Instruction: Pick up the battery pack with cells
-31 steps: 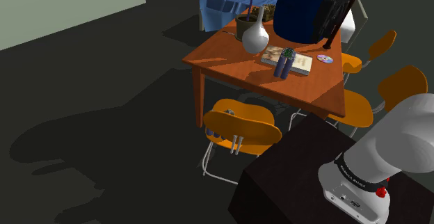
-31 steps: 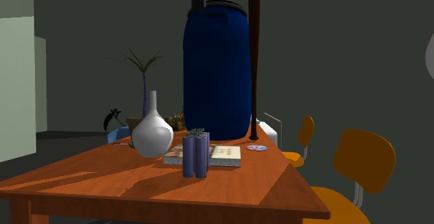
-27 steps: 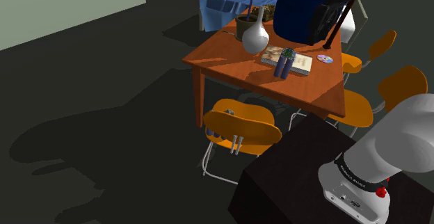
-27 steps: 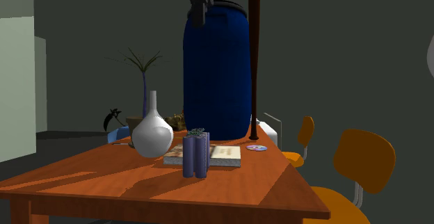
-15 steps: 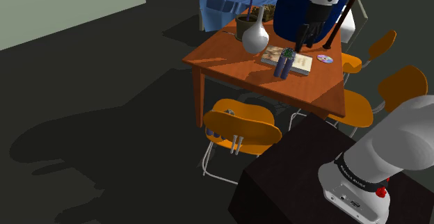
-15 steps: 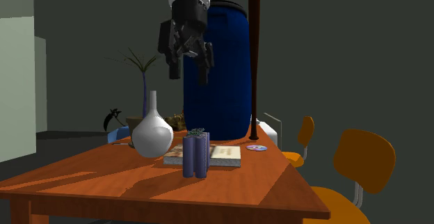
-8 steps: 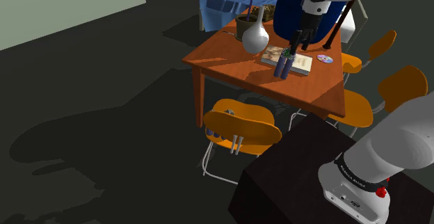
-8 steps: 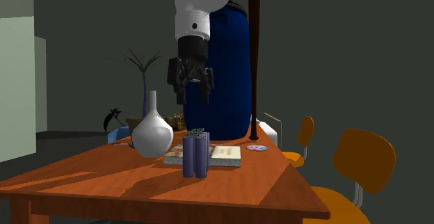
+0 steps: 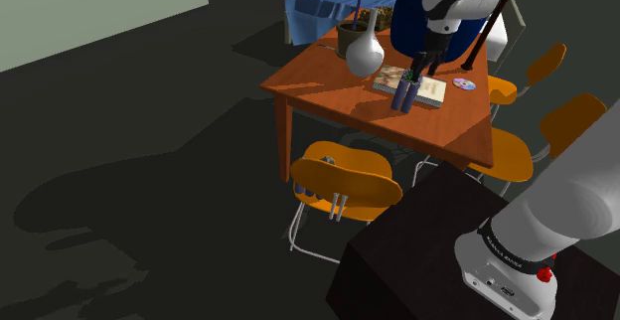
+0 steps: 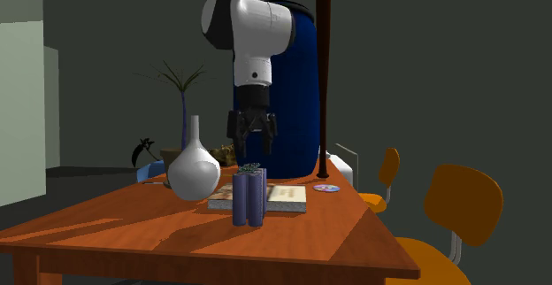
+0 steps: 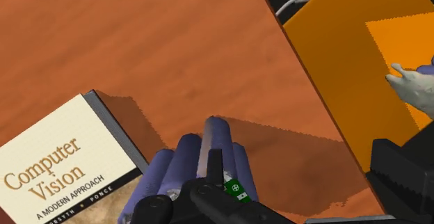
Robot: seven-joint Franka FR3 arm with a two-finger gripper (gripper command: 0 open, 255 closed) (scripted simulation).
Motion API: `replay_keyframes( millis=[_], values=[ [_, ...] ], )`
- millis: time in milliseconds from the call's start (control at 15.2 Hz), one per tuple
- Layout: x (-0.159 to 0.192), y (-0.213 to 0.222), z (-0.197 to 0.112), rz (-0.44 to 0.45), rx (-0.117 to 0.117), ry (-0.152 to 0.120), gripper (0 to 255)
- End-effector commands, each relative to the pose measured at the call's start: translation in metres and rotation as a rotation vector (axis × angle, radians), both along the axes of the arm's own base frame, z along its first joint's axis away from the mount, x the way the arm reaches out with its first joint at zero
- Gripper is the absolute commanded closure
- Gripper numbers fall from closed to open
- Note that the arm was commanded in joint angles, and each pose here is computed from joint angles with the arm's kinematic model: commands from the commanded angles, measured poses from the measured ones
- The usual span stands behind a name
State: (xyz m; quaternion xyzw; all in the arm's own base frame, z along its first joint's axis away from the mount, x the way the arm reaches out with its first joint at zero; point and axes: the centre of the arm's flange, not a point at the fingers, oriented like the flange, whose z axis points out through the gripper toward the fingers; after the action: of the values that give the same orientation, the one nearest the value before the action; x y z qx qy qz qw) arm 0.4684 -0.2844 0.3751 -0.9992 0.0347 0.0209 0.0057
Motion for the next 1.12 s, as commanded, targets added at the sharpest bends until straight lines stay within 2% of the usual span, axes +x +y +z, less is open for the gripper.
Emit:
replay_keyframes(
  millis=[0,198,792,858,1056],
  values=[
    [0.012,-0.018,-0.014,-0.01,-0.008,-0.002,0],
    [0.026,-0.047,-0.033,-0.024,-0.017,-0.005,0],
    [0.026,-0.047,-0.073,-0.024,-0.017,-0.005,0],
    [0.026,-0.047,-0.073,-0.024,-0.017,-0.005,255],
    [0.026,-0.047,-0.073,-0.024,-0.017,-0.005,255]
  ],
)
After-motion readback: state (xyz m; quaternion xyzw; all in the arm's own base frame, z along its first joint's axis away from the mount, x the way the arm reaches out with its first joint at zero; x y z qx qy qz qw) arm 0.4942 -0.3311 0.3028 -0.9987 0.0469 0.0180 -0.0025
